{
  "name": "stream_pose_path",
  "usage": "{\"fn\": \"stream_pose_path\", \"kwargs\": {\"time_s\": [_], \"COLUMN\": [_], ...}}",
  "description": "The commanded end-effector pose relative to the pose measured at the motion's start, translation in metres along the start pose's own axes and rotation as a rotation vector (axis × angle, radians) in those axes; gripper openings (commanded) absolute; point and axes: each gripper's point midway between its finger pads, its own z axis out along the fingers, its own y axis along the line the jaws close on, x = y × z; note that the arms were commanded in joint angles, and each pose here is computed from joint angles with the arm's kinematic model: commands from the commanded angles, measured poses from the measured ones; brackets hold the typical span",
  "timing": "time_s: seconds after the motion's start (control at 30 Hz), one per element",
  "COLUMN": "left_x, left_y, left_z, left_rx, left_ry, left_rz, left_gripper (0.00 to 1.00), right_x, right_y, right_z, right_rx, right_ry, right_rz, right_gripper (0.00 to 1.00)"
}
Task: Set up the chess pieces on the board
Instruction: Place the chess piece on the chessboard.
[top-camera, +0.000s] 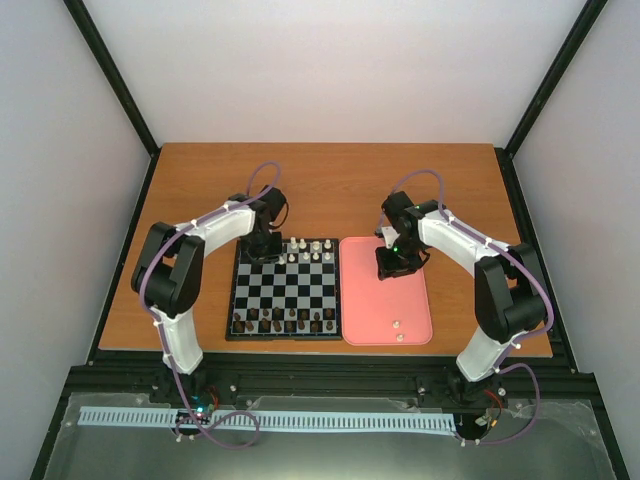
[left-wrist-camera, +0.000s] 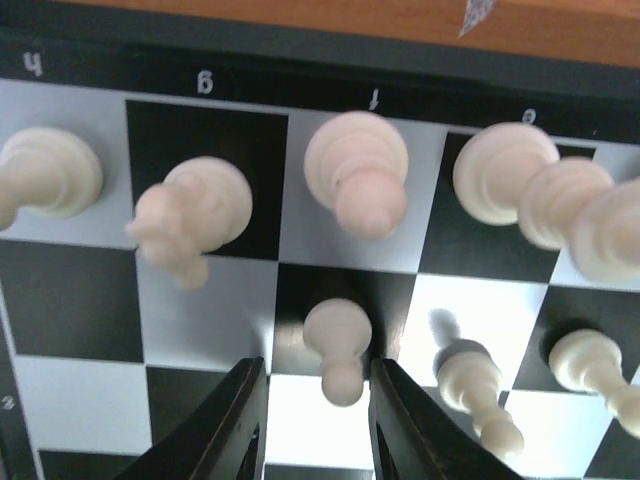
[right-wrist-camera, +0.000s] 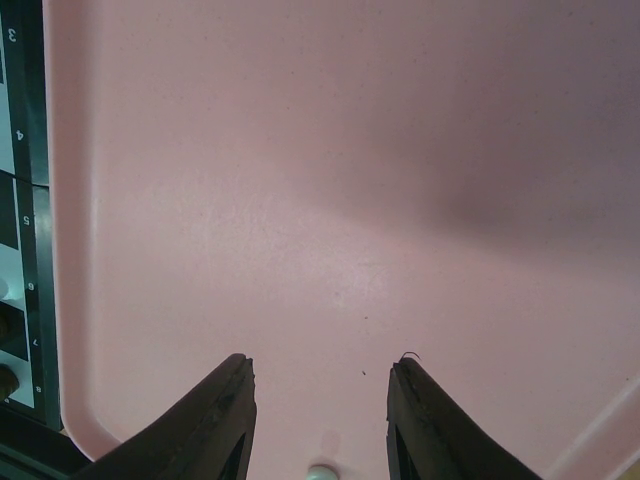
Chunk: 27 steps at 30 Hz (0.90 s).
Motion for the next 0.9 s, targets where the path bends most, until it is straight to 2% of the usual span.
{"fn": "stream_pose_path", "kwargs": {"time_s": [0.0, 0.23, 0.87], "left_x": [0.002, 0.012, 0.021], "left_y": [0.005, 0.0, -0.025], "left_z": [-0.027, -0.054, -0.022], "left_rx": [0.015, 0.085, 0.127], "left_ry": [-0.025, -0.023, 0.032], "left_rz": [-0.017, -0.022, -0.015], "left_gripper": [0.31, 0.32, 0.32], "right_x": [-0.007, -0.007, -0.009], "right_y": [0.0, 0.0, -0.001], "right_z": [-0.003, -0.002, -0.003], "right_rx": [-0.013, -0.013, -0.004], "right_ry": [-0.021, -0.016, -0.017], "right_rz": [-0.009, -0.007, -0.011], "right_gripper": [0.38, 0.38, 0.38]}}
